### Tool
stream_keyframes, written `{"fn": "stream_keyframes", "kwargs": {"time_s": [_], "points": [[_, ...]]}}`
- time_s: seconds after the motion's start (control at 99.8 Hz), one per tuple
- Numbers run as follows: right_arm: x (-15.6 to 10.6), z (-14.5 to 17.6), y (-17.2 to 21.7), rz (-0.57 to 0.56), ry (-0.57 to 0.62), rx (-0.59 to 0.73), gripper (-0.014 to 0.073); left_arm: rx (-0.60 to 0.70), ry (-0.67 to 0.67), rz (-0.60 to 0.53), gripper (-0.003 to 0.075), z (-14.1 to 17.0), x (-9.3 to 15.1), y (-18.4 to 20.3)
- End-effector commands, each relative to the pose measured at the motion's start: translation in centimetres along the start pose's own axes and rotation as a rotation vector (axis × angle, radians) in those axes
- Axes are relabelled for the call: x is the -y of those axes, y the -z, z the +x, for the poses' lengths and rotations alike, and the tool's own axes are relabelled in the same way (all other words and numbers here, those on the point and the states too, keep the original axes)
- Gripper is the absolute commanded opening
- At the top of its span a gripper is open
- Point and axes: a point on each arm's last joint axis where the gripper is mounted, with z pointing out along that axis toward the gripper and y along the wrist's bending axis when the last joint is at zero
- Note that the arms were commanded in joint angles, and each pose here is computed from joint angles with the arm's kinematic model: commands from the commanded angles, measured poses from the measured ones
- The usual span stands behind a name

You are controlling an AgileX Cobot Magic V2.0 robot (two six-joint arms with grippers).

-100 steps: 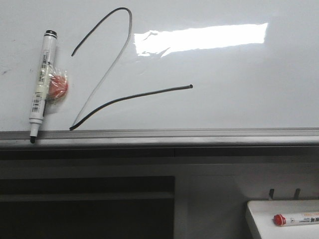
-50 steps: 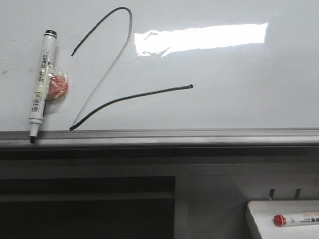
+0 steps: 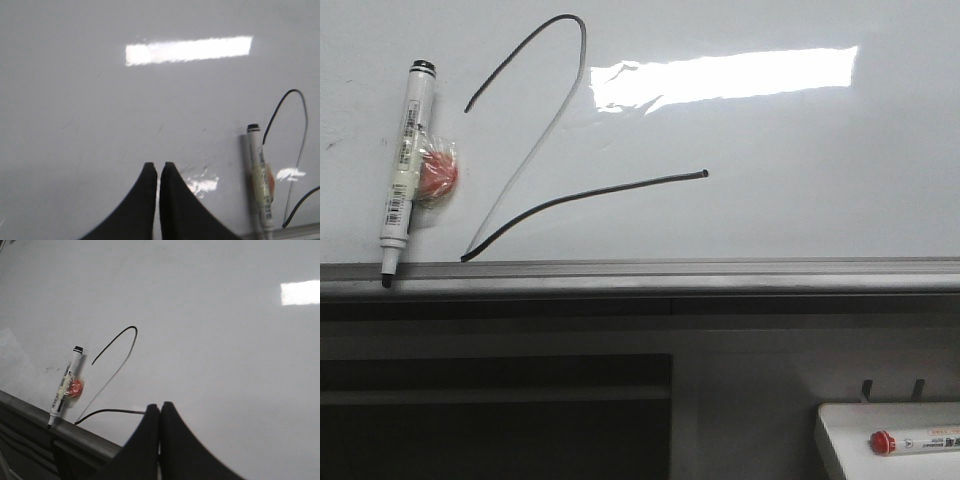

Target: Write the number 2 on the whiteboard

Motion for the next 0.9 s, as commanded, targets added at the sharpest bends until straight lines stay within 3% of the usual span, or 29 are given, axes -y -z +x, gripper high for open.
{"fn": "stream_keyframes", "kwargs": {"time_s": [0.0, 0.26, 0.291, 0.431, 0.591, 0.892], "points": [[0.3, -1.2, 0.0, 0.044, 0.007, 0.058, -0.0057, 0.201, -0.013, 0.095, -0.0020, -0.3, 1.1, -0.4], [0.4, -1.2, 0.0, 0.046, 0.007, 0.059, -0.0057, 0.037, 0.086, -0.015, -0.0020, 7.0, 0.6, -1.6], [0.3, -1.2, 0.0, 0.044, 0.007, 0.058, -0.0057, -0.028, 0.094, -0.041, -0.0020, 7.4, 0.4, -1.5], [0.3, -1.2, 0.0, 0.044, 0.007, 0.058, -0.0057, -0.114, 0.084, -0.076, -0.0020, 8.2, 0.2, -1.5], [0.4, -1.2, 0.0, 0.046, 0.007, 0.059, -0.0057, -0.178, 0.214, -0.064, -0.0020, 8.8, 0.4, -1.4], [0.4, -1.2, 0.0, 0.046, 0.007, 0.059, -0.0057, -0.182, 0.229, -0.063, -0.0020, 8.9, 0.4, -1.4]]}}
